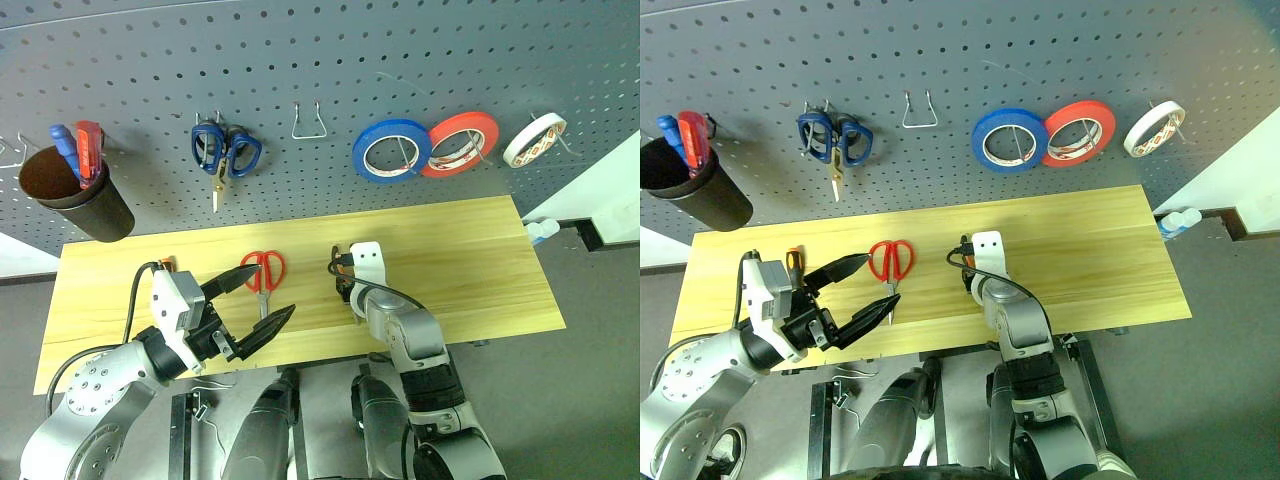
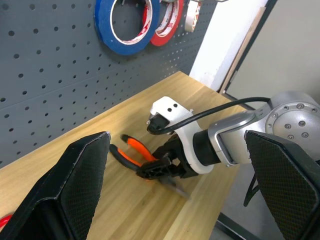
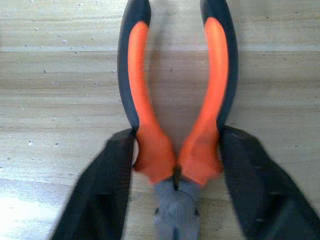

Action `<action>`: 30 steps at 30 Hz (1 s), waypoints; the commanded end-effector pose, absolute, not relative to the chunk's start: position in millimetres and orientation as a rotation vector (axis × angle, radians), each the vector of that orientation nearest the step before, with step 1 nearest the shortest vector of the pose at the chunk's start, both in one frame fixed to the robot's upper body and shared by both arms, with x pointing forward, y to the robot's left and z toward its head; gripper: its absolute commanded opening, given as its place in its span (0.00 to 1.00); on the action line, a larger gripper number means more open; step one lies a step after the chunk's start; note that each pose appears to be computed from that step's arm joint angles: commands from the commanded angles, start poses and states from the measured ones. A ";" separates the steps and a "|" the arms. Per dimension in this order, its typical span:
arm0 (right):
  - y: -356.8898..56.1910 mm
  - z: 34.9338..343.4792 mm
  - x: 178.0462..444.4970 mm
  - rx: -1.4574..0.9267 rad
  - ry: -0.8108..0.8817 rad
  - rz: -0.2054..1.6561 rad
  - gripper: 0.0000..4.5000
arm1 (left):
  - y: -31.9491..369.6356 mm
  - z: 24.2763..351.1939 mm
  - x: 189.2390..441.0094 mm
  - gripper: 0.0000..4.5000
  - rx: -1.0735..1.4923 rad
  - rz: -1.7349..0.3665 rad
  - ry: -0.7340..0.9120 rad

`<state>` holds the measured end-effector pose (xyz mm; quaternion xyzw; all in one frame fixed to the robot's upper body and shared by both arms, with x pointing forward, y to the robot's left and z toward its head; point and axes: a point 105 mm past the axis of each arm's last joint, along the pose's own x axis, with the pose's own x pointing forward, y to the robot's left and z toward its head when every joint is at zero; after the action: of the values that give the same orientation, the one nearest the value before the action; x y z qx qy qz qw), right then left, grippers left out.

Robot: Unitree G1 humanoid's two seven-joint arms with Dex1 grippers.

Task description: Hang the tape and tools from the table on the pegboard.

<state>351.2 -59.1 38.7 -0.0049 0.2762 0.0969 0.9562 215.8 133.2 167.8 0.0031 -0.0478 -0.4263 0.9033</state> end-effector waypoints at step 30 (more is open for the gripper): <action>-90.7 39.4 348.0 -0.036 0.569 0.210 0.46 | 135.2 174.0 214.9 1.00 0.029 -0.901 -0.126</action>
<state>351.6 -87.5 40.5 -0.0218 0.2787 0.1046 0.9544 218.4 134.9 166.8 0.0064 -0.0446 -0.4299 0.9018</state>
